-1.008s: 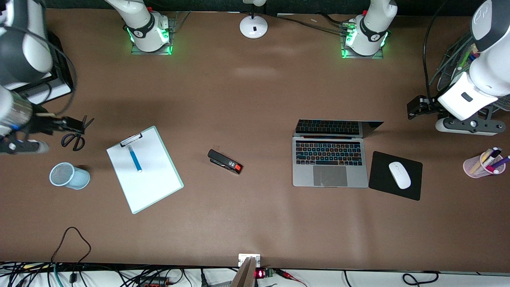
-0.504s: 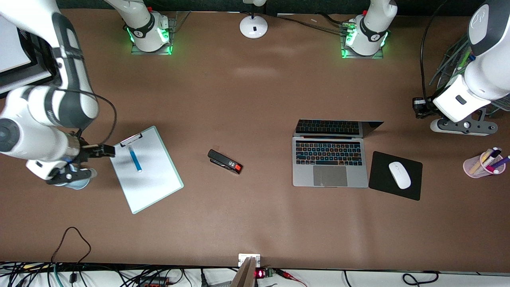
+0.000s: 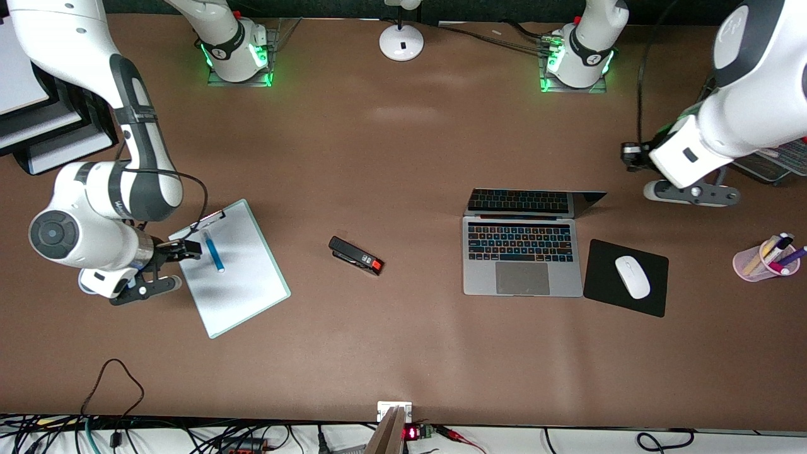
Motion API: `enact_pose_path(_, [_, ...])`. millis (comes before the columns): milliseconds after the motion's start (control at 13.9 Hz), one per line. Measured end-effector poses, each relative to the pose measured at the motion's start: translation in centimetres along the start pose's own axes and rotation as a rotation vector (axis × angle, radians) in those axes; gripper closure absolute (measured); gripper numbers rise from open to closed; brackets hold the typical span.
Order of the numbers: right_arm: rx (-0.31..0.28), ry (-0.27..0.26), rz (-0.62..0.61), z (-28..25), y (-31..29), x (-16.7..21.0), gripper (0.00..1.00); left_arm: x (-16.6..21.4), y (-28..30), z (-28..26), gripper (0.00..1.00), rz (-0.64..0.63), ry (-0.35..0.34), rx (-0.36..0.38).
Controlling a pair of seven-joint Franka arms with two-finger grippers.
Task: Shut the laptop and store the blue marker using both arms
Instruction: 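Reach the right gripper to the blue marker while the left gripper reaches the laptop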
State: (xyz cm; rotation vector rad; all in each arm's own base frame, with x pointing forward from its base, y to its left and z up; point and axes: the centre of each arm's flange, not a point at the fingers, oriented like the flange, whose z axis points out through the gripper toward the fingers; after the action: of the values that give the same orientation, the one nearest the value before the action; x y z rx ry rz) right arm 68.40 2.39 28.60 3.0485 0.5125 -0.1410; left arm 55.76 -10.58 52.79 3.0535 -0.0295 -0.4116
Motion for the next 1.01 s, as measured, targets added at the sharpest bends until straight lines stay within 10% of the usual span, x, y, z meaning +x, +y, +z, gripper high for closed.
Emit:
enact_pose_path(360, [-0.013,0.034,-0.057,5.7,-0.9,-0.7,0.0,-2.1,7.5,4.9,0.99,-0.018,-0.03,0.026])
enact_pose_path(1008, [-0.019,0.046,-0.133,8.2,-3.1,-0.2,0.0,-1.7,8.9,15.0,0.99,0.001,0.125,0.003])
